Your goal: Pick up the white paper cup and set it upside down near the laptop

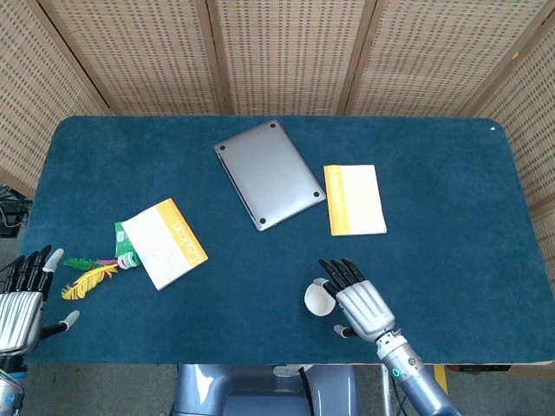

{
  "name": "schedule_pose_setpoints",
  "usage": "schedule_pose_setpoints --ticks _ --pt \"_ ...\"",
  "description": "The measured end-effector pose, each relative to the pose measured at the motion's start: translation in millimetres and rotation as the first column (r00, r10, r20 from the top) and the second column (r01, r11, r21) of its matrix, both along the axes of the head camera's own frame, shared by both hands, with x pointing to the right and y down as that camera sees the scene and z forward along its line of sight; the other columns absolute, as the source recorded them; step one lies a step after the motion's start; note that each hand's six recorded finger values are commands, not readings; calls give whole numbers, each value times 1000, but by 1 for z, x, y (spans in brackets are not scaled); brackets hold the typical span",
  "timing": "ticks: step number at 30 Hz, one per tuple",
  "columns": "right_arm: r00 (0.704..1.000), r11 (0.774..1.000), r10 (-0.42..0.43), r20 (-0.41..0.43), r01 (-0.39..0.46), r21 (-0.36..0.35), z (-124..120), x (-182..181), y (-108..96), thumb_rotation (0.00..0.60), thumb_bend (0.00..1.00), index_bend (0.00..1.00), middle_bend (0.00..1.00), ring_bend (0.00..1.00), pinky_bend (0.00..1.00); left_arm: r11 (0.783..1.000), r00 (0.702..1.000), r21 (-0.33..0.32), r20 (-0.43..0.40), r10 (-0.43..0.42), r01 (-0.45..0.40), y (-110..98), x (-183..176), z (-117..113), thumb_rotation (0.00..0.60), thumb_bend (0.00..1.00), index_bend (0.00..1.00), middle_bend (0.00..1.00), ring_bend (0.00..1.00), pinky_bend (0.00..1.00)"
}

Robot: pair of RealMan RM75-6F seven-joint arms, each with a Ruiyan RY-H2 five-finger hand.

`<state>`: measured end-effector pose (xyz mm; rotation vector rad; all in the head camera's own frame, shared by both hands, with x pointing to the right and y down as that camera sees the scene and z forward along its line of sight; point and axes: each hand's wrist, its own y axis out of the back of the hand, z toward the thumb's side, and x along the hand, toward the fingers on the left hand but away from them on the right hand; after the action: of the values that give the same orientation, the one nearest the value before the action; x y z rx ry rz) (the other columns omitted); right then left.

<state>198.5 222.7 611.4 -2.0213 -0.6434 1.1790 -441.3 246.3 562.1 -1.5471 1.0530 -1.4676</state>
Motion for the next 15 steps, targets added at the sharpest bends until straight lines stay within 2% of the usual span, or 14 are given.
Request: schedule_pose_setpoints --ticks 15 --pt "997 1000 -13 -73 12 -22 20 -22 -7 600 270 241 0 0 0 1000 1000 -4 -6 5 -5 1 1 0 600 152 0 0 0 0"
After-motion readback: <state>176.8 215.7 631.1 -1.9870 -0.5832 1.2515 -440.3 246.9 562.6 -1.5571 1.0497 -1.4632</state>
